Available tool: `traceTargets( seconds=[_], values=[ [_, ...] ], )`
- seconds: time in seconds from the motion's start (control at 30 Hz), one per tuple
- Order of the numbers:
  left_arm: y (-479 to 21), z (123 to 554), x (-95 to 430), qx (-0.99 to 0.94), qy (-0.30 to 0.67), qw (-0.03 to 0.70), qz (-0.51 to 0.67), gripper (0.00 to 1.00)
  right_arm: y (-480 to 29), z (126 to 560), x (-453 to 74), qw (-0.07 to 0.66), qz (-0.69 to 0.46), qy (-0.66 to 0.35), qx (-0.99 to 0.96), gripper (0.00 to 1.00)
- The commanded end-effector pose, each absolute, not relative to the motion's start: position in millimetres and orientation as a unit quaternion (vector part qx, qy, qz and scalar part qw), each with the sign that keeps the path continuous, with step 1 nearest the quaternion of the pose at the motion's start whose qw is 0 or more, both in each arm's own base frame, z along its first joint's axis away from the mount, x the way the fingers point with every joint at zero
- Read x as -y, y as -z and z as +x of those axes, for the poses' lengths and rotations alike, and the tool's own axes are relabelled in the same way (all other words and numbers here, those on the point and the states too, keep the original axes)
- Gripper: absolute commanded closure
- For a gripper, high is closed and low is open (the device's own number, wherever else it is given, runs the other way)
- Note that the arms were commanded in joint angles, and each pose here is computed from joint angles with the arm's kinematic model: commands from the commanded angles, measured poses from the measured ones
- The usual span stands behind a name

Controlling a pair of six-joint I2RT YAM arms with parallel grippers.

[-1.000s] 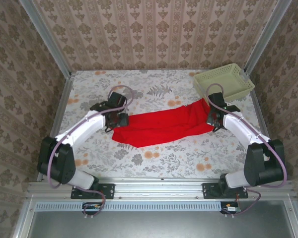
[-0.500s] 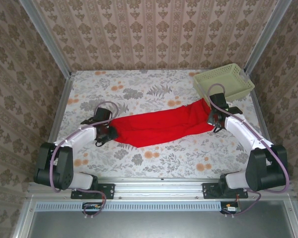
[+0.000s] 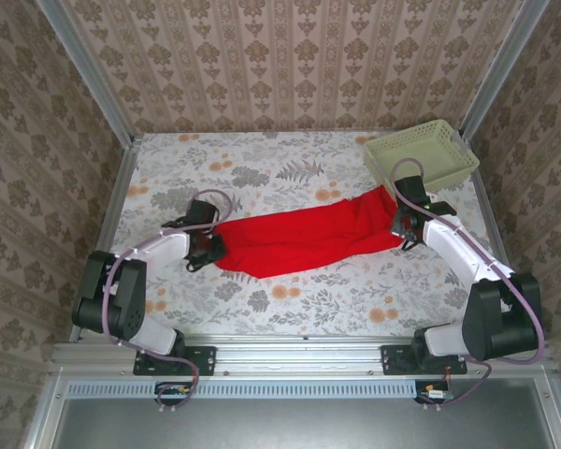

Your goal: Fold the inside-out t-shirt

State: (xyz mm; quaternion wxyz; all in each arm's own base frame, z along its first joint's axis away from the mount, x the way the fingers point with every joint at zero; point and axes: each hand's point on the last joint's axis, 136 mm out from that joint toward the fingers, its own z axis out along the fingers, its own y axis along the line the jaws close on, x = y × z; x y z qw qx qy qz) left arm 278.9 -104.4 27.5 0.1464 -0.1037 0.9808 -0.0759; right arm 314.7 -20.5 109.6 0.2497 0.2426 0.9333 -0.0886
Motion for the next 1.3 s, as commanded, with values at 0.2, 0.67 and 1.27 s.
traceTargets(
  seconds=[0.2,0.67,1.27],
  values=[
    [-58,186,85,-0.967,0.001,0.210,-0.144,1.00,-116,306,39,0.246,0.256,0.121,-0.927,1.00],
    [-64,156,95,-0.965,0.065,0.202,-0.151,1.00,-108,295,42,0.234,0.259,0.129,-0.928,1.00],
    [-100,196,110,-0.935,0.167,0.202,-0.239,1.00,-119,304,37,0.248,0.253,0.111,-0.929,1.00]
  ],
)
